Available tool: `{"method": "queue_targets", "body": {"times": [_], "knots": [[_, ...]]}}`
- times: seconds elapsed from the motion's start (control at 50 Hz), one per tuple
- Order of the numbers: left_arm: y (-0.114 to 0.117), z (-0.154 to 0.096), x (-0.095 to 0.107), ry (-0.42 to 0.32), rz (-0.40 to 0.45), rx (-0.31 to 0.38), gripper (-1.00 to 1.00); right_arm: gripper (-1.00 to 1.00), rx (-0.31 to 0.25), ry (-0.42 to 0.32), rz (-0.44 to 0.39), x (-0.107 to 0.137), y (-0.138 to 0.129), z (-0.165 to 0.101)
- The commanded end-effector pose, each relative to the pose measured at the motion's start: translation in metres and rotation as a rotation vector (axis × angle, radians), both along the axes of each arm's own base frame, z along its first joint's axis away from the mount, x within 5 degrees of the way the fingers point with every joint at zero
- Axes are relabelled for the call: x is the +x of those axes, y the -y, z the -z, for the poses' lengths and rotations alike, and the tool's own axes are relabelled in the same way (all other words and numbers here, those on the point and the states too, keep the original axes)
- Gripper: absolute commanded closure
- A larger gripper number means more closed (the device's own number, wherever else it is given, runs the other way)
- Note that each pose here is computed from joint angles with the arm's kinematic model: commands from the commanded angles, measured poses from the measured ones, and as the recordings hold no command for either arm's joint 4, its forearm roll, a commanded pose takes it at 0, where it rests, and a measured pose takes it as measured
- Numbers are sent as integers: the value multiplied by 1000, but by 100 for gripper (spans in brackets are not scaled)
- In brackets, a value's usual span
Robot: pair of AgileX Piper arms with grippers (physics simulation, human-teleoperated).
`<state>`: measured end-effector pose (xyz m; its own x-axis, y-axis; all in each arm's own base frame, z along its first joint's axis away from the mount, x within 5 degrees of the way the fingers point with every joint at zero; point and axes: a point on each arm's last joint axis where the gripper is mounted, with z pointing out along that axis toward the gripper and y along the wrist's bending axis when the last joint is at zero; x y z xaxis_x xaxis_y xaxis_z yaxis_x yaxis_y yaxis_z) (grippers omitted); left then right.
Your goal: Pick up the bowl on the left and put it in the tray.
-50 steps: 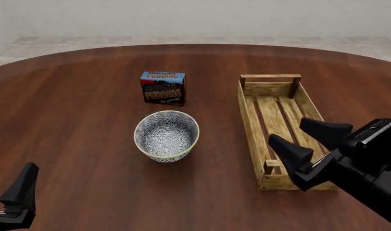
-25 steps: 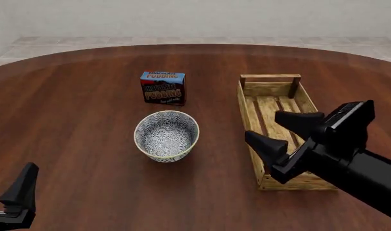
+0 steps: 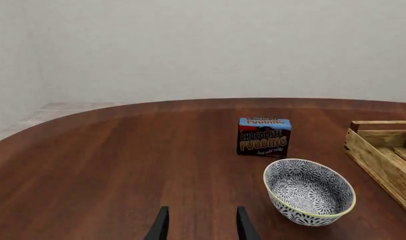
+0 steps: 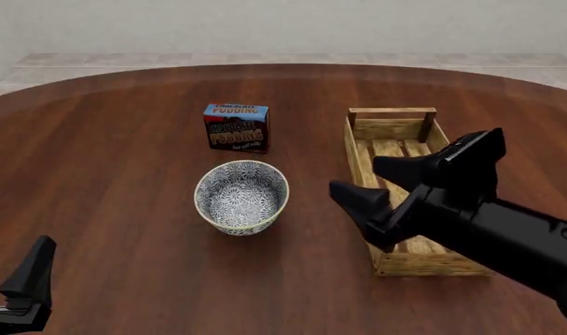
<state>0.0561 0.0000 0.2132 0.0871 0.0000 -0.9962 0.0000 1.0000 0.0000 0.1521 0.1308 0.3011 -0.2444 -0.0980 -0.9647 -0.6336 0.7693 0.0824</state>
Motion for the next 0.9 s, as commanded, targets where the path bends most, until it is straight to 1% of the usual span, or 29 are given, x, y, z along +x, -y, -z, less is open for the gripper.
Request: {"method": "queue_targets", "body": {"times": [0.02, 0.14, 0.26, 0.36, 0.66, 0.9], "knots": [[0, 0, 0, 0, 0, 0, -100, -100, 19, -56, 14, 14, -12, -3], [0, 0, 0, 0, 0, 0, -100, -100, 31, -90, 4, 17, -20, -3], [0, 0, 0, 0, 0, 0, -100, -100, 14, -79, 2, 23, -25, -2], [0, 0, 0, 0, 0, 0, -100, -100, 11, -85, -8, 26, -30, 0], [0, 0, 0, 0, 0, 0, -100, -100, 17, -121, -21, 32, -44, 5], [0, 0, 0, 0, 0, 0, -100, -100, 30, -112, -6, 43, -49, 0]]}}
